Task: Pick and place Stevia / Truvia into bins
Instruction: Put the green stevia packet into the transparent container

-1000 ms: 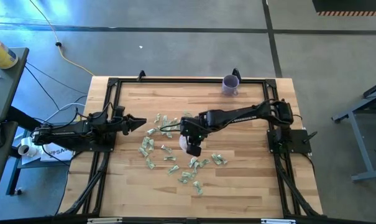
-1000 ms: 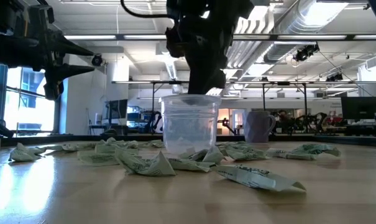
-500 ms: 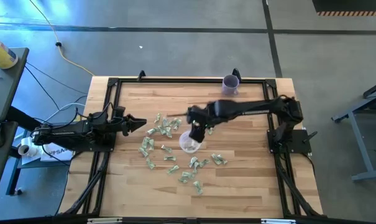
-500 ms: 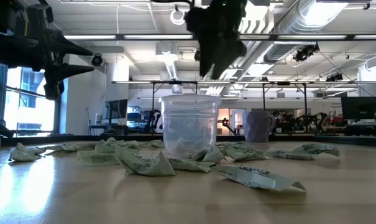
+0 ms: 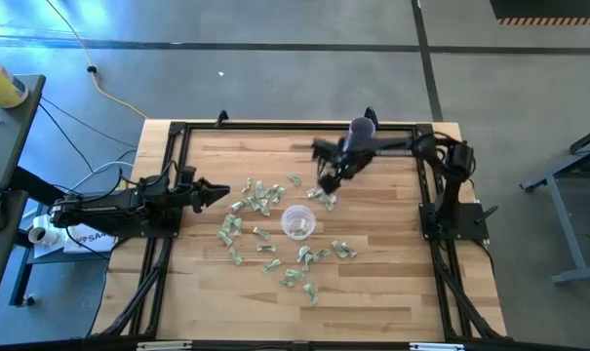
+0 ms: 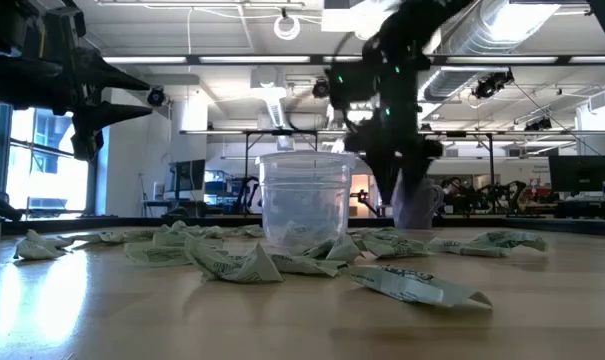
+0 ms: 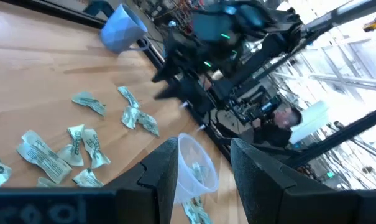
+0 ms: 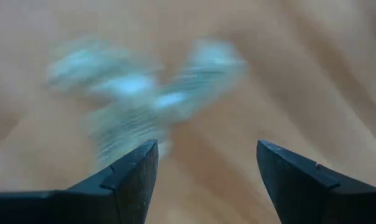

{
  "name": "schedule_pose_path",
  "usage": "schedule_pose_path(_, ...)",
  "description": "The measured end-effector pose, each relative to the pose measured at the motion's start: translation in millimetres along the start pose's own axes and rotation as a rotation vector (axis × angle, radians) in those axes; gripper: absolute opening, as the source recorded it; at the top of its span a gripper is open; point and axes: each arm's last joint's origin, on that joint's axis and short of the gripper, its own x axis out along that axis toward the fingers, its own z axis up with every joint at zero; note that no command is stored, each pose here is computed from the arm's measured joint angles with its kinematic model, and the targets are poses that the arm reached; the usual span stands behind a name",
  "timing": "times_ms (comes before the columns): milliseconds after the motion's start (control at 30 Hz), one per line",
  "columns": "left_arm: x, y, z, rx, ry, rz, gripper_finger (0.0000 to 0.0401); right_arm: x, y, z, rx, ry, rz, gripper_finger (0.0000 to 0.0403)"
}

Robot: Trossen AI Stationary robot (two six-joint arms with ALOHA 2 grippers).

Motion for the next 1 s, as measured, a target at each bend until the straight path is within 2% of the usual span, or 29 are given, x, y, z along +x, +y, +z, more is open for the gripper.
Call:
schedule_pose_path(67,0,0,2,-0.002,-0.044,0.028,0.0182,9,-16,6,0.184,0.015,0.007,0.0263)
schedule_pose_path(133,0,1,4,-0.024,-0.103,0.065,0.0182,14,-21,8,0.266,0.029,0.049,0.0263)
schedule_pose_path(300,-1,2,6,-0.033,-0.178,0.117,0.0182,14,-12,16,0.359,-0.058,0.128,0.0263)
schedule_pose_path(400,-1,2,6,-0.029,-0.179,0.118,0.0182,16,-5,13,0.399,-0.106,0.083,0.0263)
schedule_pose_path(567,-1,3,7,-0.022,-0.193,0.130,0.0182,34,9,8,0.423,-0.074,0.070,0.0263)
schedule_pose_path(767,-1,3,7,-0.012,-0.192,0.131,0.0182,50,16,6,0.459,-0.086,0.005,0.0258)
schedule_pose_path(867,-1,3,7,-0.012,-0.192,0.130,0.0182,58,13,9,0.467,-0.078,-0.014,0.0227)
schedule_pose_path(1000,-1,2,6,-0.011,-0.190,0.129,0.0182,63,9,14,0.485,-0.082,-0.007,0.0139)
